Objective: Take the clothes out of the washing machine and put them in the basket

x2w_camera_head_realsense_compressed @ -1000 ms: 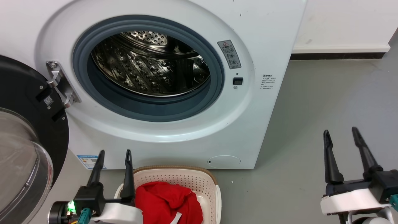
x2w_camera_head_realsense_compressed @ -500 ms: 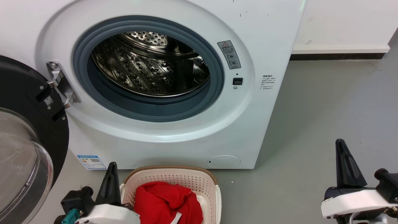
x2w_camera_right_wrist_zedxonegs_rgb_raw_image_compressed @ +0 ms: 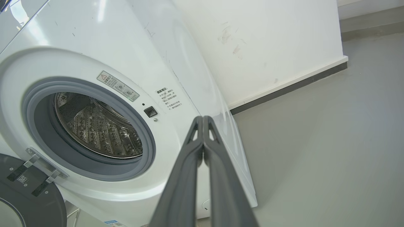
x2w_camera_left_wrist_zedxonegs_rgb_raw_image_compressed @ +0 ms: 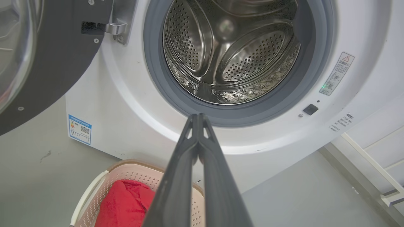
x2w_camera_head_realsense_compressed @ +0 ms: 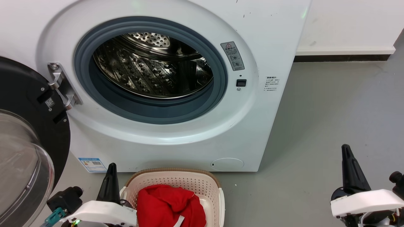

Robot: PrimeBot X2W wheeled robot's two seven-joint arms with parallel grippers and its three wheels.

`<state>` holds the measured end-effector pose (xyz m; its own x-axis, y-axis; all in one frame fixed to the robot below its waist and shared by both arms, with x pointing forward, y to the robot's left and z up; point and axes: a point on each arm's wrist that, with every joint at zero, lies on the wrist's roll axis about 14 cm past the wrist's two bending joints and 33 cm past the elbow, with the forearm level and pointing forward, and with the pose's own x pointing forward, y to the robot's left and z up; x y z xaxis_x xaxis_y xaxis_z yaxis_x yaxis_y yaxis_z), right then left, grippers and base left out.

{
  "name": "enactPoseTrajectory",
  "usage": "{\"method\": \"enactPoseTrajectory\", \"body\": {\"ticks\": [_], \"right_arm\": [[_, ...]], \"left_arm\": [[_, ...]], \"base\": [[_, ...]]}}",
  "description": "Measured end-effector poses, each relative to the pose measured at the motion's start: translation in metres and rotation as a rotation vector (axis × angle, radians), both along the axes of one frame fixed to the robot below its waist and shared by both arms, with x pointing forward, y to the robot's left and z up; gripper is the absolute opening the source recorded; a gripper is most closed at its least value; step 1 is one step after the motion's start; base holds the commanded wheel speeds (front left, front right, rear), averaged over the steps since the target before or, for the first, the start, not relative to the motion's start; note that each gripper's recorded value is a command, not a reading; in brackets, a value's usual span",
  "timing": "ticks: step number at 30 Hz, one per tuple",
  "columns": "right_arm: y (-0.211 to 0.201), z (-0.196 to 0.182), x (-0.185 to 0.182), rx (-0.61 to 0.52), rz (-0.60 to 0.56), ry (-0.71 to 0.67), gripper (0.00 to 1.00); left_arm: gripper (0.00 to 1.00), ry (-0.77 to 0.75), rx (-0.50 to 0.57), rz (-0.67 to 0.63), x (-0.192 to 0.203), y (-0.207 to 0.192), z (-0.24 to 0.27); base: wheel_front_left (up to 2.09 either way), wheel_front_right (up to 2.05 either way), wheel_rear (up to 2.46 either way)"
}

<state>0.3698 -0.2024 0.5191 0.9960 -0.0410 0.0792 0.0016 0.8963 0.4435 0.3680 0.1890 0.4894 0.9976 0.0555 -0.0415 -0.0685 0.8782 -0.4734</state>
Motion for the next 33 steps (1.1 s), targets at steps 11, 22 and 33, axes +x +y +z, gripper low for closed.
{"method": "enactPoseTrajectory", "body": {"ticks": [11,22,33], "right_arm": [[-0.002,-0.004,0.004,0.178,0.000,0.020,0.00],[-0.003,-0.008,0.007,0.365,0.005,0.040,0.00],[-0.003,-0.014,0.008,0.529,0.011,0.059,0.00]], "left_arm": [[0.00,0.018,-0.174,0.012,0.003,0.004,-0.003],[0.00,0.025,-0.355,0.014,0.007,0.005,-0.003],[0.00,0.025,-0.515,0.018,0.008,0.007,-0.004]], "base": [[0.00,0.00,0.00],[0.00,0.00,0.00],[0.00,0.00,0.00]]}}
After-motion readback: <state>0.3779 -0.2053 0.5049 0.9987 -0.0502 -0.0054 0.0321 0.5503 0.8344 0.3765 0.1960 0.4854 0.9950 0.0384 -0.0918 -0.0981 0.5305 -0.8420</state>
